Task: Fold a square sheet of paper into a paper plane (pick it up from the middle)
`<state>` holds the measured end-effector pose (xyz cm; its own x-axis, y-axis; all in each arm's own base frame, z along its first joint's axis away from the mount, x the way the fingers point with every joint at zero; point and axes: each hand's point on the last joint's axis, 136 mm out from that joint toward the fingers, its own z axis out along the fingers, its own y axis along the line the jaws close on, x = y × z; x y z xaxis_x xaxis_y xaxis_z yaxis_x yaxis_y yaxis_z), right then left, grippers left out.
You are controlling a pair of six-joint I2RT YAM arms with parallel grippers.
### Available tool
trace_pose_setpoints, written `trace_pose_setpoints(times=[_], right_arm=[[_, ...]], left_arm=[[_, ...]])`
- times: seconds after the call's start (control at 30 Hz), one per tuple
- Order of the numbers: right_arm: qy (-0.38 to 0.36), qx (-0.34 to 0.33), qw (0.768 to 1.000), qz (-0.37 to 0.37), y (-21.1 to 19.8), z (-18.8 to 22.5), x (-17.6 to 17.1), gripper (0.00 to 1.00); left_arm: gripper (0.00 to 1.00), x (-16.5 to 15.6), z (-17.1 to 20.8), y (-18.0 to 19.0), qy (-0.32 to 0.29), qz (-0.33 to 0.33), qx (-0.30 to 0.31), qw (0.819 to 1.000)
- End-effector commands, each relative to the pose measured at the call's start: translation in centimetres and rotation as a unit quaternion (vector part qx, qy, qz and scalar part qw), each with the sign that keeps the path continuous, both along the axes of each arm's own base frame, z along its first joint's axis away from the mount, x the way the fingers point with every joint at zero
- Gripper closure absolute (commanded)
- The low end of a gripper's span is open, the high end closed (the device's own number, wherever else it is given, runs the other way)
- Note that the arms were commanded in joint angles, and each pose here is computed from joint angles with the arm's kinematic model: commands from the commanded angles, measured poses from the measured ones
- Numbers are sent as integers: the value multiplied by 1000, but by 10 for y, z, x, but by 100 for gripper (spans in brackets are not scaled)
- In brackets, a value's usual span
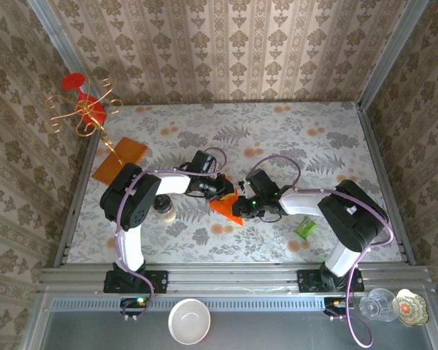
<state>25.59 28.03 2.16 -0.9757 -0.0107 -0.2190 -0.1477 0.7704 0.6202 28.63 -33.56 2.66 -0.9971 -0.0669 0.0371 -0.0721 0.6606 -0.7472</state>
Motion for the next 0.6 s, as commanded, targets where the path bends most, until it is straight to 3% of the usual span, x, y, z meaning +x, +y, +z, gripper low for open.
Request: trace_pose_setpoints(times=[0.0,0.27,0.4,0.5,0.57], right_arm=[[21,-22,1000,-4,-11,-18,-8,88],[20,-33,999,-7,-16,-21,-9,88],[0,-9,1000,-3,-9,-2,-3,87],[-34,5,999,-1,-7,21,3,83],[-58,-9,998,-7,-14,30,7,74]], left_arm=[[82,0,8,5,-11,-4,14,1000],[82,2,13,7,-18,-5,18,1000],[82,1,7,11,-15,-5,33,999],[82,-1,-2,14,-4,-2,44,999],[82,-1,-5,14,0,0,46,999]])
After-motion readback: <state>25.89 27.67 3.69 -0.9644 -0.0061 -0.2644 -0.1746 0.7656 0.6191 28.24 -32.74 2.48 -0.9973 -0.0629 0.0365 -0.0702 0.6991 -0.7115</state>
